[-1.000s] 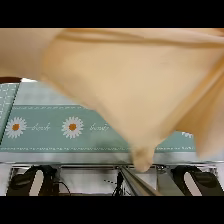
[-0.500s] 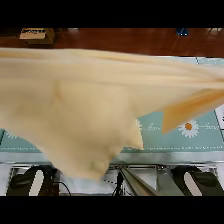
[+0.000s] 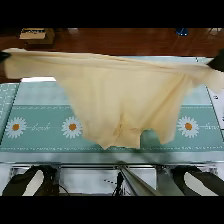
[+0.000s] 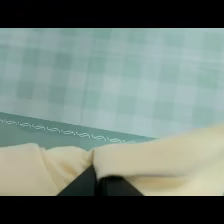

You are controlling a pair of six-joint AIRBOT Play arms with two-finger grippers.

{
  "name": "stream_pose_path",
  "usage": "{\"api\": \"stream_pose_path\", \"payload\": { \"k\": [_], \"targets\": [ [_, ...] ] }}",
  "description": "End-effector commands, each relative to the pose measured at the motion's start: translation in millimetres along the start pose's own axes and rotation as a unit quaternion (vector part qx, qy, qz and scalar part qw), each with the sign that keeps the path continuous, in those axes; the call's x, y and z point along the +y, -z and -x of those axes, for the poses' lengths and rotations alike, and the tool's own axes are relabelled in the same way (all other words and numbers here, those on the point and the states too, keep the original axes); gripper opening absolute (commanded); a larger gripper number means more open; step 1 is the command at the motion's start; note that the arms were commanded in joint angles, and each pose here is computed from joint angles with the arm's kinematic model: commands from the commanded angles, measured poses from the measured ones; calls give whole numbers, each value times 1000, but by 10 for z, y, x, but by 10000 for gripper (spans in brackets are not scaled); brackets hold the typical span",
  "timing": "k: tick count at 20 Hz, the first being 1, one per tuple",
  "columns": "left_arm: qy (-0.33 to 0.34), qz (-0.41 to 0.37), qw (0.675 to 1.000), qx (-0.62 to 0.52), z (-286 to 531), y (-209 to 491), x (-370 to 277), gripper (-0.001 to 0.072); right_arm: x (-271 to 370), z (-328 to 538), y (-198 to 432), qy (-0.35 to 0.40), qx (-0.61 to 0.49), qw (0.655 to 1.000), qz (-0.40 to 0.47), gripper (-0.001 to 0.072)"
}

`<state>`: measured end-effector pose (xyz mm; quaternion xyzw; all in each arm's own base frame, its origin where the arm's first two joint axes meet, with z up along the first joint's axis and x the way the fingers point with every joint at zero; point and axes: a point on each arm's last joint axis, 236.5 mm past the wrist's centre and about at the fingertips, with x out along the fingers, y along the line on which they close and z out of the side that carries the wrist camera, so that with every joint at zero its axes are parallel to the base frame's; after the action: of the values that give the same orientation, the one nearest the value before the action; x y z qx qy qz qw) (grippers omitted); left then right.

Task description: Fold the shirts.

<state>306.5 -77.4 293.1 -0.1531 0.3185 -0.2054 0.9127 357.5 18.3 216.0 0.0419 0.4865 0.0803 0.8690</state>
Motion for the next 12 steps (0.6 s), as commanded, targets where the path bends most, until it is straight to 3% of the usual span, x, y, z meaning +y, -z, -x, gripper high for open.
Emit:
{"api": "stream_pose_path", "payload": {
  "k": [1, 4, 9, 10, 11, 12],
  "targets": [
    [35, 50, 997, 55, -1031, 121, 473, 20, -87, -1098, -209, -45, 52, 997, -35, 28],
    [49, 66, 987, 138, -1926, 545, 752, 20, -29, -1882, -107, -98, 108, 986, -78, 28],
    [56, 138, 950, 275, -2763, 1495, 1098, 22, -161, -2556, 174, -99, 168, 974, -114, 35],
    [66, 151, 939, 302, -2770, 1643, 1100, 23, -163, -2578, 193, -100, 172, 973, -114, 133],
    [75, 164, 929, 323, -2731, 1738, 1109, 85, -179, -2561, 178, -101, 168, 975, -109, 222],
    [74, 182, 923, 332, -2672, 1751, 1137, 311, -183, -2494, 144, -107, 162, 977, -92, 300]
  ]
}}
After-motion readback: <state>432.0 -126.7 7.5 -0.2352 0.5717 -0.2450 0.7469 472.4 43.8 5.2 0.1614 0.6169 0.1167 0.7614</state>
